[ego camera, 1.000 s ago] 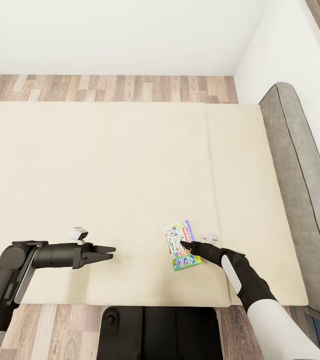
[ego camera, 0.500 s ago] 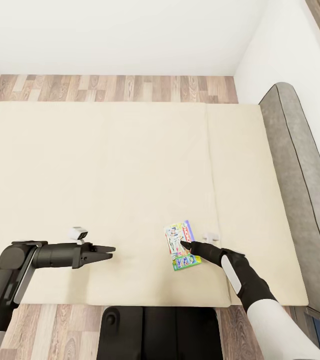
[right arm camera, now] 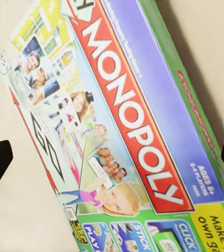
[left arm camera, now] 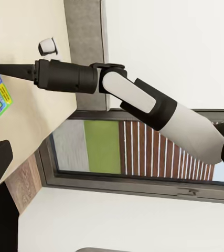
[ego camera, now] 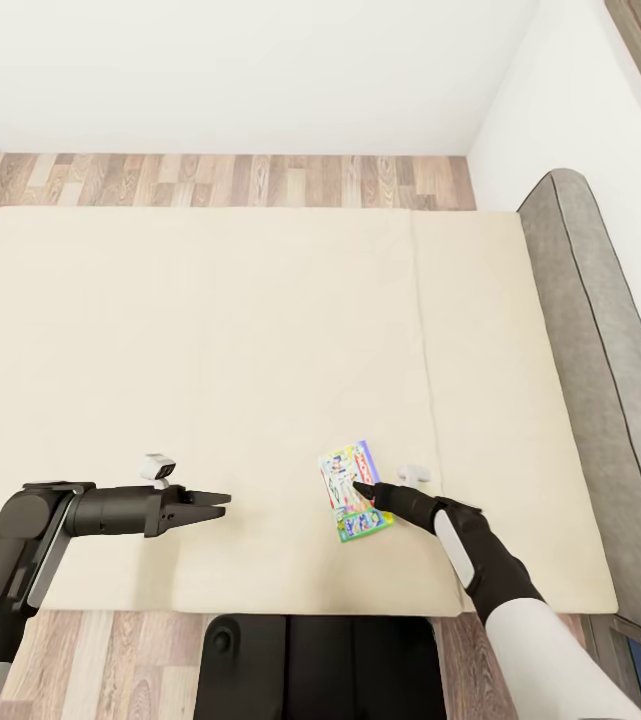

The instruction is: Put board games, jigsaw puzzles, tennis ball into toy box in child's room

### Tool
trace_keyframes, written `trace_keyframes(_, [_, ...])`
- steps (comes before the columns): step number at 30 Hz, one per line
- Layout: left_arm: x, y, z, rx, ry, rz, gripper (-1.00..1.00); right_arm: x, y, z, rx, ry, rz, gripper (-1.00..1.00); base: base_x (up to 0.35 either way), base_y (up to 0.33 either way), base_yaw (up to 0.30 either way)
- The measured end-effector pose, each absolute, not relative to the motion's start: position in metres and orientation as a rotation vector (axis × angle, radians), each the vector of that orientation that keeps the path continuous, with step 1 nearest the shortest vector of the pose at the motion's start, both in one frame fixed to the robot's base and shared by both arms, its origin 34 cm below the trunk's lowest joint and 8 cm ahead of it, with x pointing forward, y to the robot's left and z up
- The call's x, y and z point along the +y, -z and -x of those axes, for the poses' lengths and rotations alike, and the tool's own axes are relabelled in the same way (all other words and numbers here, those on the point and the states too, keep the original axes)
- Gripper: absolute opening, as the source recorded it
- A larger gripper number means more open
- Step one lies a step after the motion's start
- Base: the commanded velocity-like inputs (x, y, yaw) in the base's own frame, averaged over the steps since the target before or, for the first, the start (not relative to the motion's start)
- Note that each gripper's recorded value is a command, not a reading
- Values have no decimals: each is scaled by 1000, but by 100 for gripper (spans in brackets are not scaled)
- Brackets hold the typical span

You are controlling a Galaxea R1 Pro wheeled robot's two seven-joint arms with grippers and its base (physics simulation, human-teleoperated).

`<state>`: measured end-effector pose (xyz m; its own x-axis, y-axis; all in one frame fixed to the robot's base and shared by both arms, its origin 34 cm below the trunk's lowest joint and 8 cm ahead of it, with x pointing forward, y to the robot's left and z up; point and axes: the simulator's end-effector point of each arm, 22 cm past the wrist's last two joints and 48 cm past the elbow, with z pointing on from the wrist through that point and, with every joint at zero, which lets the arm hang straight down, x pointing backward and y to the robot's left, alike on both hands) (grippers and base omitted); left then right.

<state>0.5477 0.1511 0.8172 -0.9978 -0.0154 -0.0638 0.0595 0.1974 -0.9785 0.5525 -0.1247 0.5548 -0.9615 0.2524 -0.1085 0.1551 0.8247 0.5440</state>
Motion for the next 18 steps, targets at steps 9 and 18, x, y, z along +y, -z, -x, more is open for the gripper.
trace_keyframes(9, [151,-821,-549,2379,1948,-52,100,-123,-559,-556,2823,-824,-316,100,0,0,0])
trace_keyframes(18, [151,-821,-550,2379,1948,-53,100,-123,-559,-556,2822,-822,-315,100,0,0,0])
